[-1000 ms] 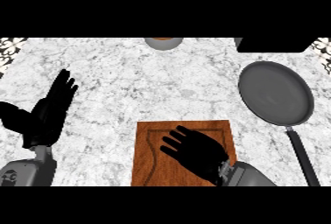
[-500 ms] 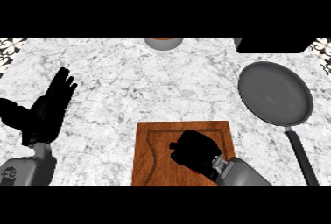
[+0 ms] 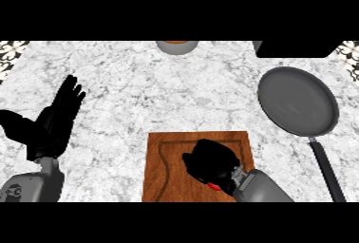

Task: Pick the tomato from the cutting board and place it in the pan

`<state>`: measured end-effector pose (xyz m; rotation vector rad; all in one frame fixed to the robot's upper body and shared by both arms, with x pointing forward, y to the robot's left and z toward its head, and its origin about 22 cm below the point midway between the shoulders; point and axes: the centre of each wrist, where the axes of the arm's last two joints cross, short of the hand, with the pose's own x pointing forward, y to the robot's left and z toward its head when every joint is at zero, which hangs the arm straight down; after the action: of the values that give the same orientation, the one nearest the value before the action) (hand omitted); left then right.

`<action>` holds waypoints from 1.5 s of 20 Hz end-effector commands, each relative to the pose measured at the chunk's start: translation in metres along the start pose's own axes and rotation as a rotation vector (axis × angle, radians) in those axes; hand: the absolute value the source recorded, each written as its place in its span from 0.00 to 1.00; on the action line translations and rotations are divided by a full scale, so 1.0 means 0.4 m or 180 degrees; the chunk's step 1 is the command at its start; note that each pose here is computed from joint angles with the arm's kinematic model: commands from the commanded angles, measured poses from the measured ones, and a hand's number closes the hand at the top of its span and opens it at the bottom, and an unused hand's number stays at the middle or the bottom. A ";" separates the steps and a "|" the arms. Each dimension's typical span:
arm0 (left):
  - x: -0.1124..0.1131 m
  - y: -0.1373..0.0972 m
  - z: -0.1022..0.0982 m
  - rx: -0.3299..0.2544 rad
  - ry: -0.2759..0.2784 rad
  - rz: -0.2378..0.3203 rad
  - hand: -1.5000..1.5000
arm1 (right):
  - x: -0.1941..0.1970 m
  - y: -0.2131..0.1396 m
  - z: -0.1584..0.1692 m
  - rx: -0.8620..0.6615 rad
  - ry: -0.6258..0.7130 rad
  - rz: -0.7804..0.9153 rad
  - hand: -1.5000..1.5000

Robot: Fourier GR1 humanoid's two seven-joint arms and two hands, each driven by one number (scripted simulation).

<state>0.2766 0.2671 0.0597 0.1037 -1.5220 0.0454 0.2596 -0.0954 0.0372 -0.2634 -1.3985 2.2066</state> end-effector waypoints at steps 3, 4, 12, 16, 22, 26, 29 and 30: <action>0.015 0.031 0.006 0.0080 -0.0021 -0.0032 0.50 | -0.050 0.047 -0.002 -0.0218 0.1460 -0.0998 1.00; 0.005 0.038 0.009 0.0159 0.0013 0.0002 0.50 | -0.073 0.044 0.032 -0.0276 0.1780 -0.1208 1.00; -0.011 0.031 0.007 0.0015 0.0049 -0.0037 0.50 | -0.013 -0.152 0.067 -0.1718 0.2990 -0.0714 1.00; -0.019 0.009 0.002 -0.0030 0.0057 -0.0042 0.50 | 0.074 -0.245 0.114 -0.2246 0.3166 -0.0322 1.00; -0.028 0.020 -0.012 0.0011 -0.0017 -0.0039 0.50 | 0.115 -0.383 0.188 -0.2364 0.3333 -0.0284 1.00; 0.006 -0.007 -0.028 -0.0013 0.0016 -0.0013 0.50 | 0.056 -0.395 0.233 -0.2536 0.3438 -0.0458 1.00; 0.028 0.002 -0.036 0.0037 0.0008 0.0050 0.50 | -0.004 -0.356 0.281 -0.2610 0.3646 -0.0535 1.00; -0.009 0.060 -0.013 0.0012 0.0005 0.0001 0.50 | -0.046 -0.401 0.235 -0.2718 0.3734 -0.0594 1.00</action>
<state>0.2809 0.2745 0.0613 0.1013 -1.5195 0.0489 0.2658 -0.1115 0.2130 -1.3372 -1.3987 0.8996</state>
